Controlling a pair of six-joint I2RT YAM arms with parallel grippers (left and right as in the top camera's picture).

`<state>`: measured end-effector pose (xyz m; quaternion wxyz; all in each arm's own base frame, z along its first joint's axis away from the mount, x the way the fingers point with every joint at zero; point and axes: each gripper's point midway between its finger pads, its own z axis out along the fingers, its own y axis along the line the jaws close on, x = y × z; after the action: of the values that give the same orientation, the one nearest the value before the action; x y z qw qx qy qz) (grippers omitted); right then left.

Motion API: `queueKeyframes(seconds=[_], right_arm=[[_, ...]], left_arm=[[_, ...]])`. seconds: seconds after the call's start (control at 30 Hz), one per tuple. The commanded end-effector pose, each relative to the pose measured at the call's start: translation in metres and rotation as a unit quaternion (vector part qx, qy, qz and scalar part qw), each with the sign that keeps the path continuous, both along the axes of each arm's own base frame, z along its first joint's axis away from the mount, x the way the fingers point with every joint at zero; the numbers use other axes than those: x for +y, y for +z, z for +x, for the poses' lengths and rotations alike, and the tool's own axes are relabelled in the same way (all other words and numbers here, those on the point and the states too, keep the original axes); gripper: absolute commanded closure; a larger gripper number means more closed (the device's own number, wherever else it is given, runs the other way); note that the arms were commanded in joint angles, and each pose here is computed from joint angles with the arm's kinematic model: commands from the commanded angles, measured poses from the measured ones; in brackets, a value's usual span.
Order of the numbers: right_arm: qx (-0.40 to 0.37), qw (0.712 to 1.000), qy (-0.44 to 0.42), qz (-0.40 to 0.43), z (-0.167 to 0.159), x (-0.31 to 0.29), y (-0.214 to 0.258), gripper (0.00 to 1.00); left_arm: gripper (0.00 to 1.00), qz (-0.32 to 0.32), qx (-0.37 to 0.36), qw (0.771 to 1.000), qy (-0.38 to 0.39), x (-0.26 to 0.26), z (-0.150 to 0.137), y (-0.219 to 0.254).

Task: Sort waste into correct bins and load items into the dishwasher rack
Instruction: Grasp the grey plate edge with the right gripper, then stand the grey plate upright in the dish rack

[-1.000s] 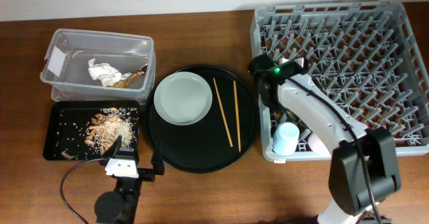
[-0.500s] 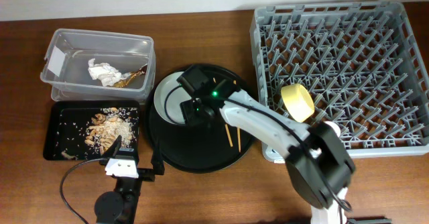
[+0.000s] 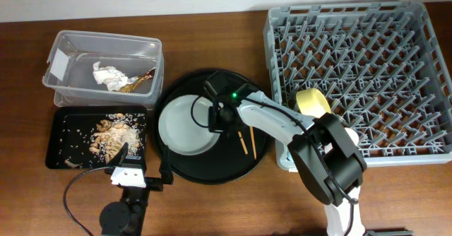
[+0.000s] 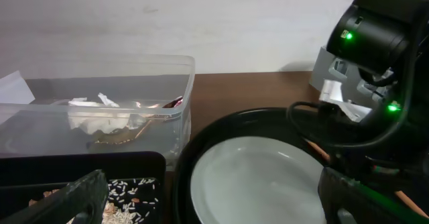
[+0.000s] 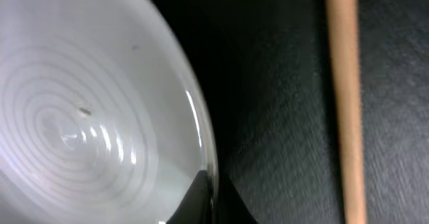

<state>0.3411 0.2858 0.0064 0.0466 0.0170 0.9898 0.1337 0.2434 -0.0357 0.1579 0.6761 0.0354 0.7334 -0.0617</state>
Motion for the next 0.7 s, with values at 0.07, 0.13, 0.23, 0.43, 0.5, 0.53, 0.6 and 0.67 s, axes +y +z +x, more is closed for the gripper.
queueKeyframes(seconds=[0.07, 0.13, 0.23, 0.43, 0.5, 0.53, 0.6, 0.67], right_arm=[[-0.183, 0.981, 0.009, -0.063, 0.037, -0.044, 0.14, 0.96], [-0.282, 0.949, -0.037, -0.14, 0.05, -0.105, 0.214, 0.96], [-0.392, 0.84, -0.145, -0.347, 0.042, -0.25, 0.324, 0.96], [-0.275, 0.786, -0.198, -0.517, 0.057, -0.366, 0.291, 0.96], [-0.232, 0.773, -0.177, -0.564, 0.075, -0.369, 0.255, 0.96], [-0.219, 0.779, -0.165, -0.564, 0.08, -0.367, 0.24, 0.96], [-0.179, 0.818, -0.11, -0.536, 0.087, -0.348, 0.196, 0.96], [-0.181, 0.823, -0.084, -0.533, 0.086, -0.328, 0.194, 0.5]], left_arm=[[0.01, 0.008, 0.0, 1.0, -0.004, -0.001, 0.0, -0.002], [0.01, 0.008, 0.0, 1.0, -0.004, -0.001, 0.0, -0.002], [0.01, 0.008, 0.0, 1.0, -0.004, -0.001, 0.0, -0.002], [0.0, 0.008, 0.0, 1.0, -0.004, -0.001, 0.0, -0.002], [0.01, 0.008, 0.0, 1.0, -0.004, -0.001, 0.0, -0.002], [0.01, 0.008, 0.0, 1.0, -0.004, -0.001, 0.0, -0.002], [0.01, 0.008, 0.0, 1.0, -0.004, -0.001, 0.0, -0.002], [0.01, 0.008, 0.0, 1.0, -0.004, -0.001, 0.0, -0.002]])
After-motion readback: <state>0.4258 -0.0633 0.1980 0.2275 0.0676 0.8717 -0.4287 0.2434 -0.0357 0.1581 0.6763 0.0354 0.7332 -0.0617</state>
